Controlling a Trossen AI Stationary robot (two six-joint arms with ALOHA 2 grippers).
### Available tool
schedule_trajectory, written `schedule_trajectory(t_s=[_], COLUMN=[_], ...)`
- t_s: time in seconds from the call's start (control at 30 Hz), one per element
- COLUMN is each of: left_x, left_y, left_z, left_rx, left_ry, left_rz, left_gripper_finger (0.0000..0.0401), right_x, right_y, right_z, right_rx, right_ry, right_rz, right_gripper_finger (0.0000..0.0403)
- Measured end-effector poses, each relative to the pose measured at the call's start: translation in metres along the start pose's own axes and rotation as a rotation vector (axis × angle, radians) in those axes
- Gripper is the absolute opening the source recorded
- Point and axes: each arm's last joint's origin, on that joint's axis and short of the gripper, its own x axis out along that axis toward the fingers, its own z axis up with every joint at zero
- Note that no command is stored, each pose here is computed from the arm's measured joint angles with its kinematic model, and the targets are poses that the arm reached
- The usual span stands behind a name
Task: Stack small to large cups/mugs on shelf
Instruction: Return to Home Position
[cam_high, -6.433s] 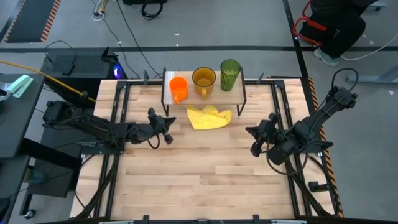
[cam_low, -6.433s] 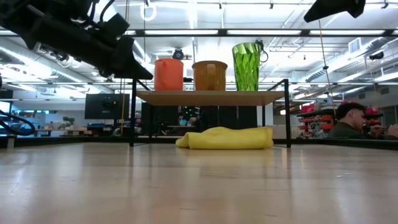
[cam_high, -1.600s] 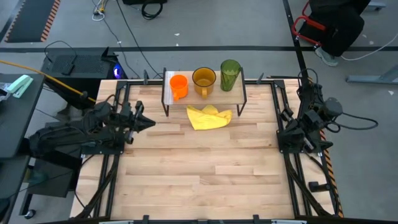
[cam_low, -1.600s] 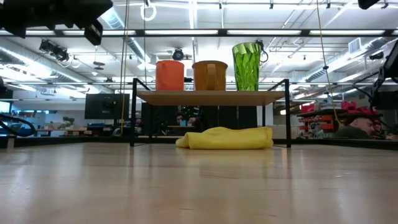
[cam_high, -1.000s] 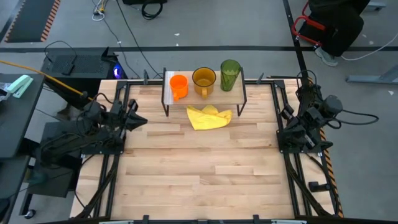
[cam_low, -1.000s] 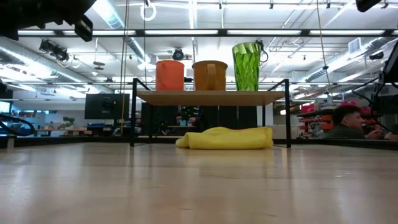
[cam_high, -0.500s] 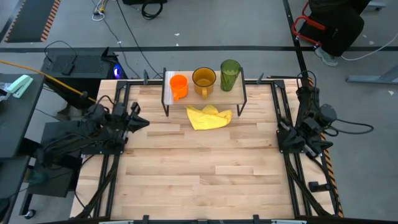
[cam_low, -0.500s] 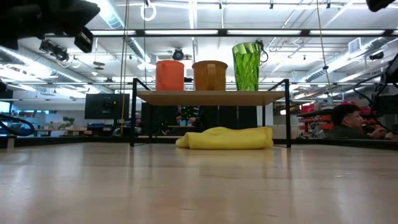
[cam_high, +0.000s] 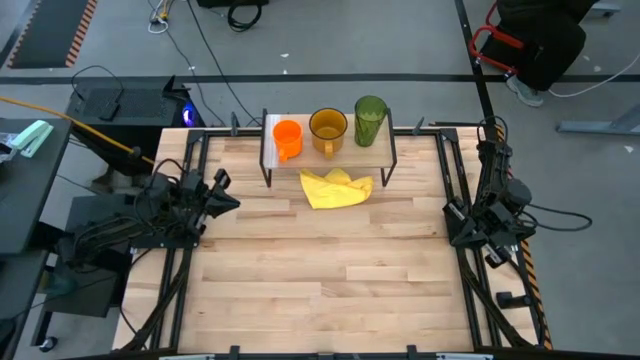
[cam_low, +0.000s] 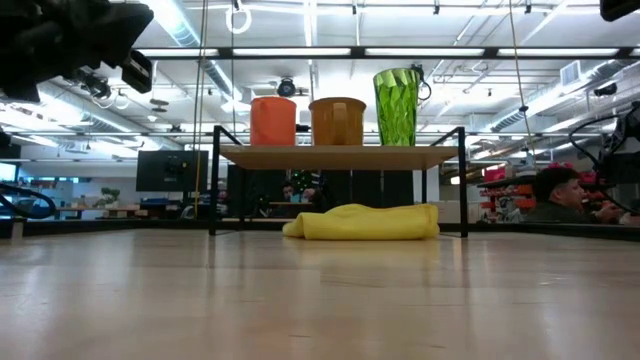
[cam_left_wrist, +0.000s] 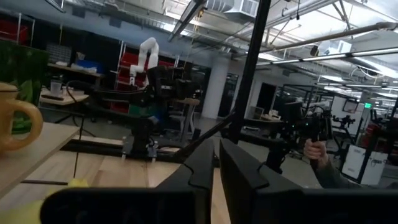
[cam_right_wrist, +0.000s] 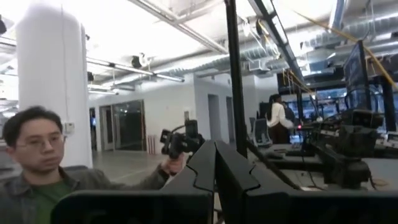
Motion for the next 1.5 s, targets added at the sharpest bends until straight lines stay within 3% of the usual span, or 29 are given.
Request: schedule_trajectory(t_s=[0.43,0.93,1.1,1.3,1.5], left_x=[0.0,0.0,0.0,0.0,-0.003], left_y=[-0.001,-0.001,-0.001,-0.001,0.0], left_z=[0.0,-0.001,-0.001,0.0,0.004], left_rx=[-0.001,-0.005,-0.004,0.018,0.04], left_ry=[0.006,0.02,0.023,0.017,0.006], left_rz=[-0.016,-0.031,-0.04,-0.039,-0.061], left_gripper_finger=[0.0032,0.0039,0.0032,0.0032,0.004], right_x=[0.005,0.009,0.009,0.009,0.008], right_y=[-0.009,-0.032,-0.037,-0.045,-0.048], right_z=[-0.002,-0.01,-0.01,-0.009,-0.005], right_rx=[-0.057,-0.161,-0.213,-0.234,-0.25], right_ry=[-0.021,0.041,0.036,0.032,0.023], right_rz=[-0.019,-0.227,-0.188,-0.239,-0.184], right_gripper_finger=[0.0014,0.0014,0.0014,0.0014,0.0014])
